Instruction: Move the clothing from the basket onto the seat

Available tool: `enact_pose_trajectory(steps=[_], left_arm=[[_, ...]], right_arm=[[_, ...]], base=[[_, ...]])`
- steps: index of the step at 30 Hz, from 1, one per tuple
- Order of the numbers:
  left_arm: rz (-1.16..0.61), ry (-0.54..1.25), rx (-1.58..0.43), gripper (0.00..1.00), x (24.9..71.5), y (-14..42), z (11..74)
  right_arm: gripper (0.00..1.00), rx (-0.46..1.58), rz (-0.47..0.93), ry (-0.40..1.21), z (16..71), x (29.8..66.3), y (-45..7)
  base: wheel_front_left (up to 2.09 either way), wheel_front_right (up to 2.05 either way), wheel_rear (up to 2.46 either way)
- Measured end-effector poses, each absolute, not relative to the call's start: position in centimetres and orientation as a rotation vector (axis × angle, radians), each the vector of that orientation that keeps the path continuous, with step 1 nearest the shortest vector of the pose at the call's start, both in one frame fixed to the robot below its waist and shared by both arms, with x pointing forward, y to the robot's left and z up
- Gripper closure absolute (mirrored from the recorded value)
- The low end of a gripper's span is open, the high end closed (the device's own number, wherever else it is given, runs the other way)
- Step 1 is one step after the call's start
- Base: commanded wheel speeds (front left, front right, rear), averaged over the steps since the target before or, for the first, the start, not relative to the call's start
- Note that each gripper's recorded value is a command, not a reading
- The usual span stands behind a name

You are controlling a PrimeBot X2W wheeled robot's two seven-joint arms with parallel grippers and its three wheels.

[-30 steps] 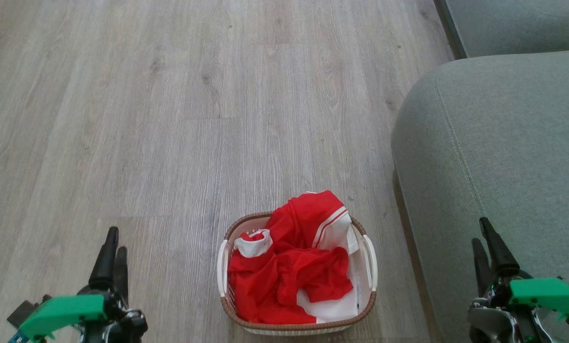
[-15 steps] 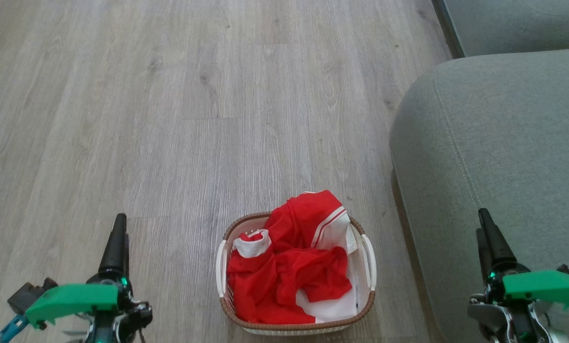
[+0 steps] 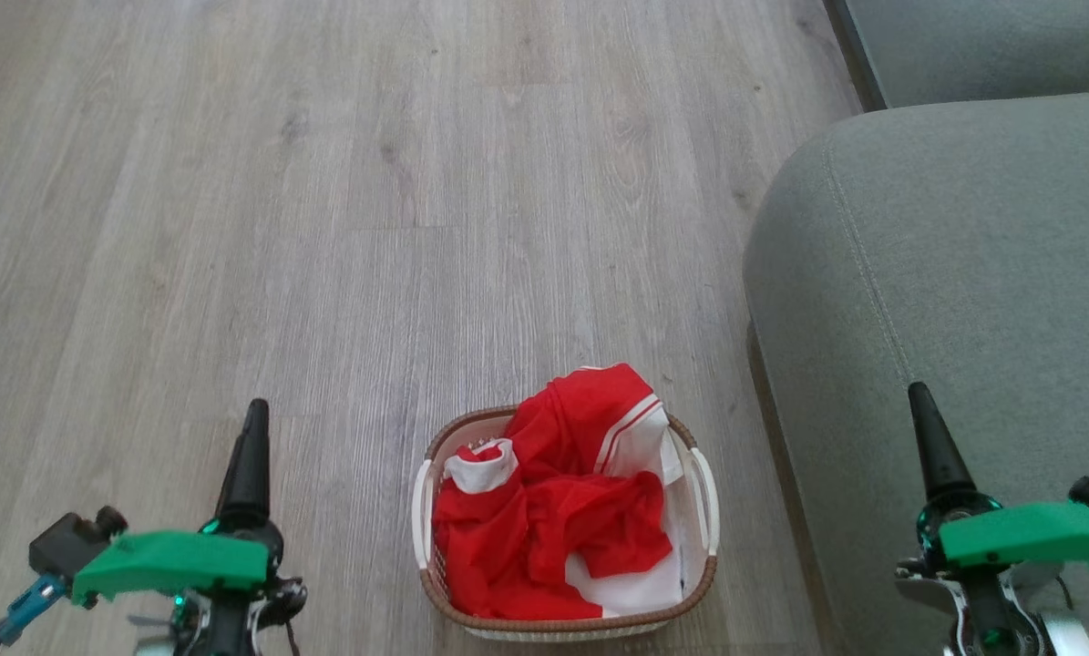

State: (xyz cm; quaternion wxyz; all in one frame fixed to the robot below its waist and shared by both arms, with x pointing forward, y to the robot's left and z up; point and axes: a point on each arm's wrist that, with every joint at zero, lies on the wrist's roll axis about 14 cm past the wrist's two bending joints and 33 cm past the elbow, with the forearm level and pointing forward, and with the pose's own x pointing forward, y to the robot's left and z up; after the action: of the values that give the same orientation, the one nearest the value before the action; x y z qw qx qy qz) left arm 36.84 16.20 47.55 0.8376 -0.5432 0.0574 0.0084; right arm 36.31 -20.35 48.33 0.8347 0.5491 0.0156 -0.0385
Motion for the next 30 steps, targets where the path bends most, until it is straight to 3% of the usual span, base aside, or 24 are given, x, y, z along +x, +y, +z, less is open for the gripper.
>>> enact_pose_trajectory(steps=[30], left_arm=[[-0.052,0.078,-0.680,0.00,37.0,14.6,48.8]], right_arm=[[0.00,0.704,-0.021,0.018,49.1,36.4,-19.9]], base=[[0.00,0.00,0.00]])
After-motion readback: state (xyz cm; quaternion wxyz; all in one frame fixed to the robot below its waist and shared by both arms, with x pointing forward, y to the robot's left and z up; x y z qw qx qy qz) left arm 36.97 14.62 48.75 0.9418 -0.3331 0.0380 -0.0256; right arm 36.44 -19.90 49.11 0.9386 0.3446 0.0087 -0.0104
